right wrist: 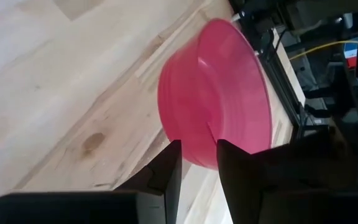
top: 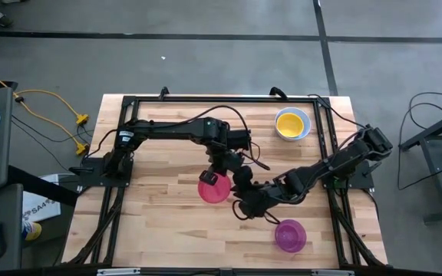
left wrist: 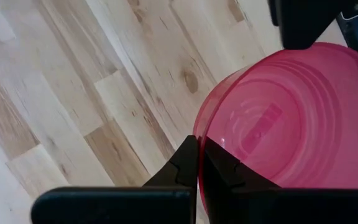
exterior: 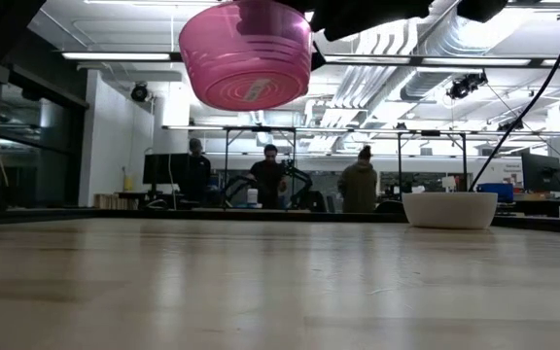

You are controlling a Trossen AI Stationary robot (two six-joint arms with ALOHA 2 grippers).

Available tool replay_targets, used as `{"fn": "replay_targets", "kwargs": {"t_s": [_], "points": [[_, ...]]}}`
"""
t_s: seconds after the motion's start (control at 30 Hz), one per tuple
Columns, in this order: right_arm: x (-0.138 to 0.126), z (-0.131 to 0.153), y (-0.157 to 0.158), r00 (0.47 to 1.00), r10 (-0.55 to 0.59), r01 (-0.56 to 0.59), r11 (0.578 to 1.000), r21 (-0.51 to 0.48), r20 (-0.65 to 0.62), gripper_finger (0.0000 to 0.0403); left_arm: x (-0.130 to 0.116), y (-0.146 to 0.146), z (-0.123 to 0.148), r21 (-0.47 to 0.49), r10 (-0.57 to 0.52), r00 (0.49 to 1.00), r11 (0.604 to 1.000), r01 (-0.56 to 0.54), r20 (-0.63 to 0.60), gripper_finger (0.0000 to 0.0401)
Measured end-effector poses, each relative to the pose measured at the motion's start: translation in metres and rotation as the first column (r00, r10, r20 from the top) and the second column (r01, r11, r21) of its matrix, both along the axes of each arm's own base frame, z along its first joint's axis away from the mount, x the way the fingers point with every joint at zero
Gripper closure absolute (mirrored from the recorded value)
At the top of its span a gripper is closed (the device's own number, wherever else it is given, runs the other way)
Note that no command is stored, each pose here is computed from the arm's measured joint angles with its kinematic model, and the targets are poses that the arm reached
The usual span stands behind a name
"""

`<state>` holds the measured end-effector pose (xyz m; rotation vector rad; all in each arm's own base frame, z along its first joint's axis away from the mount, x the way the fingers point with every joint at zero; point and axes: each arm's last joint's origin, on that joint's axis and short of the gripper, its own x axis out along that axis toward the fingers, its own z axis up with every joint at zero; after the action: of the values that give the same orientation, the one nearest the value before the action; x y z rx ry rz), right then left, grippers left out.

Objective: Nest bowls inside each other
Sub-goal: Stack the pink bowl on top of the yellow bowl

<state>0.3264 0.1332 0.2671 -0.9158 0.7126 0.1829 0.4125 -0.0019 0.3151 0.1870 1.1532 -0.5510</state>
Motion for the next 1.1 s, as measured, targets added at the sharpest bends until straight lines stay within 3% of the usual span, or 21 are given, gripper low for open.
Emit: {"fn": "replay_targets", "kwargs": {"t_s": [0.3,0.6,1.1], "points": [[0.003,0.003,0.001,0.999,0.047,-0.047,0.999,0.004,0.026,0.0309,0.004,-0.001,-0.004,-0.031,-0.032,0.999,0.999,0.032,0.021,0.0401],[0.006,0.002,-0.003,0.998,0.063,-0.064,0.996,0.055,0.02,0.0309,0.01,-0.001,-0.014,-0.068,0.06,0.997,0.996,-0.063,-0.046,0.0401],[0.007,0.001,-0.003,0.996,0.084,-0.084,0.984,0.155,0.003,0.0309,0.007,0.0,-0.012,-0.032,0.061,0.996,0.998,-0.063,-0.059,0.0401]]}}
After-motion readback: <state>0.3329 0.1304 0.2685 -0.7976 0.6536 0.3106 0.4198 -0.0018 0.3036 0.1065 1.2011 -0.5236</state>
